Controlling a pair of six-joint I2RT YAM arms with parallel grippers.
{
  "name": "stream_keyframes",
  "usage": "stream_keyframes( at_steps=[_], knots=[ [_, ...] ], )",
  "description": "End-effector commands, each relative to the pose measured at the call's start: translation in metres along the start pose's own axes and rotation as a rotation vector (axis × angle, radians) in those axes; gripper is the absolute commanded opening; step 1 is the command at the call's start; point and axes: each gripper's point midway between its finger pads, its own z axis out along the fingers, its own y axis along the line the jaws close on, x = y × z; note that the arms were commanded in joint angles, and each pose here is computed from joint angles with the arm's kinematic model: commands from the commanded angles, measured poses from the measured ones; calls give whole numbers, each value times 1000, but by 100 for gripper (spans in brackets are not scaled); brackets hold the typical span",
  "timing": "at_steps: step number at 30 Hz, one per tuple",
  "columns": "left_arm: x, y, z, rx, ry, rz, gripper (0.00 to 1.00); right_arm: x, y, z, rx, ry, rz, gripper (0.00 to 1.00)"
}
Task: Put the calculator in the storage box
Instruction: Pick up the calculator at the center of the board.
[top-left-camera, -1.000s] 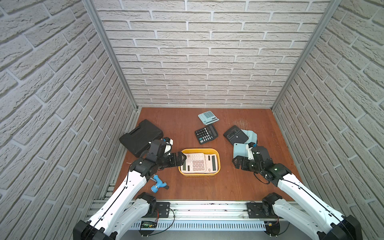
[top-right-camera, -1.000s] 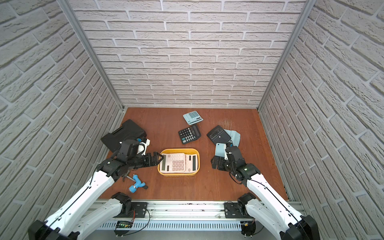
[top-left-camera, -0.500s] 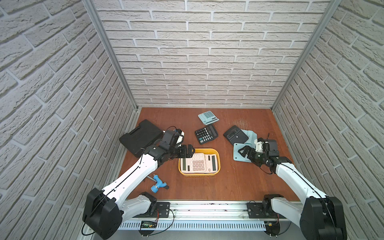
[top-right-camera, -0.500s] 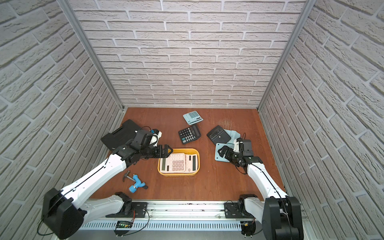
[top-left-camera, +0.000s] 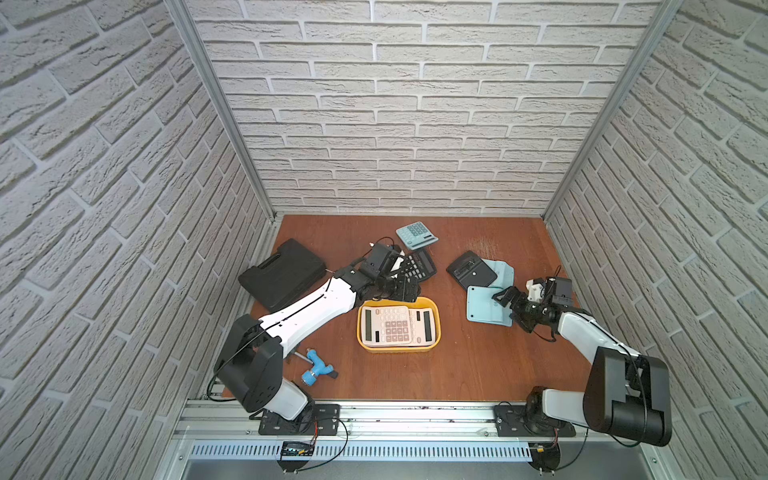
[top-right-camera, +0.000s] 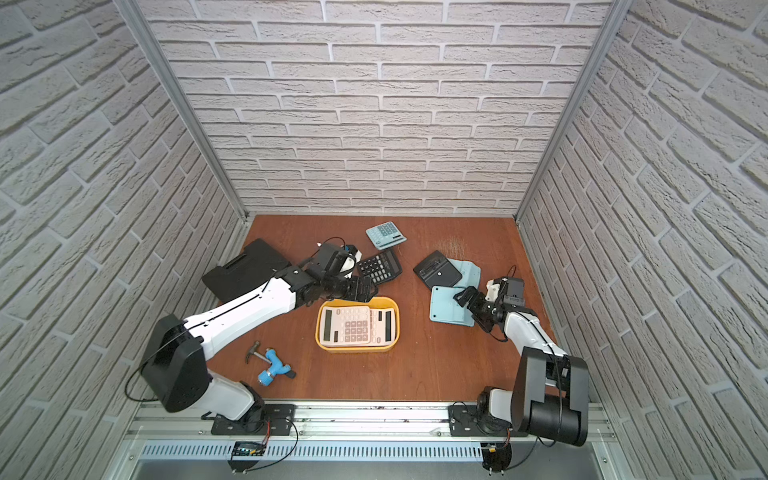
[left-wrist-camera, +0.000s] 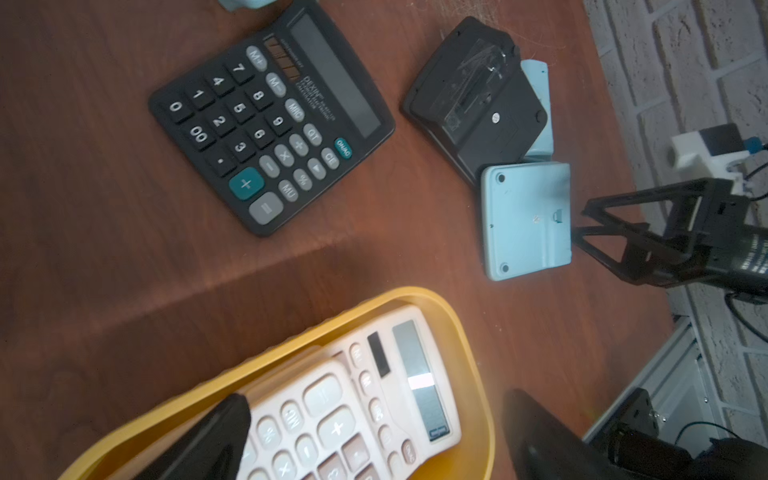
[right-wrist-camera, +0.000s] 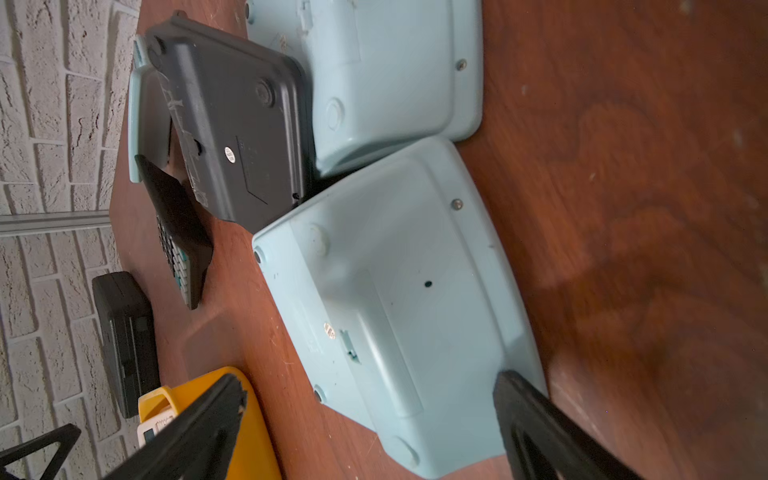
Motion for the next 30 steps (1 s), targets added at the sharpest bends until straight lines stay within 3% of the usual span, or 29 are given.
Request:
stream_keyframes(
  at_steps=[1,7,15,26,30],
  knots=[
    [-19,-18,8,36,-36,45,98,-7,-4,0,14,-33,-39,98],
    [-28,-36,30,68,-17,63,98,-20,-20,-3,74,-79,2,98],
    [-33,-73,73,132,37,89,98,-26,-21,14,8,-64,55,97],
    [-7,-102,134,191,160,98,98,-11,-21,26,-57,-7,77,95],
    [2,-104,154,199,195,83,91,-6,-21,31,-77,11,93,95]
  ],
)
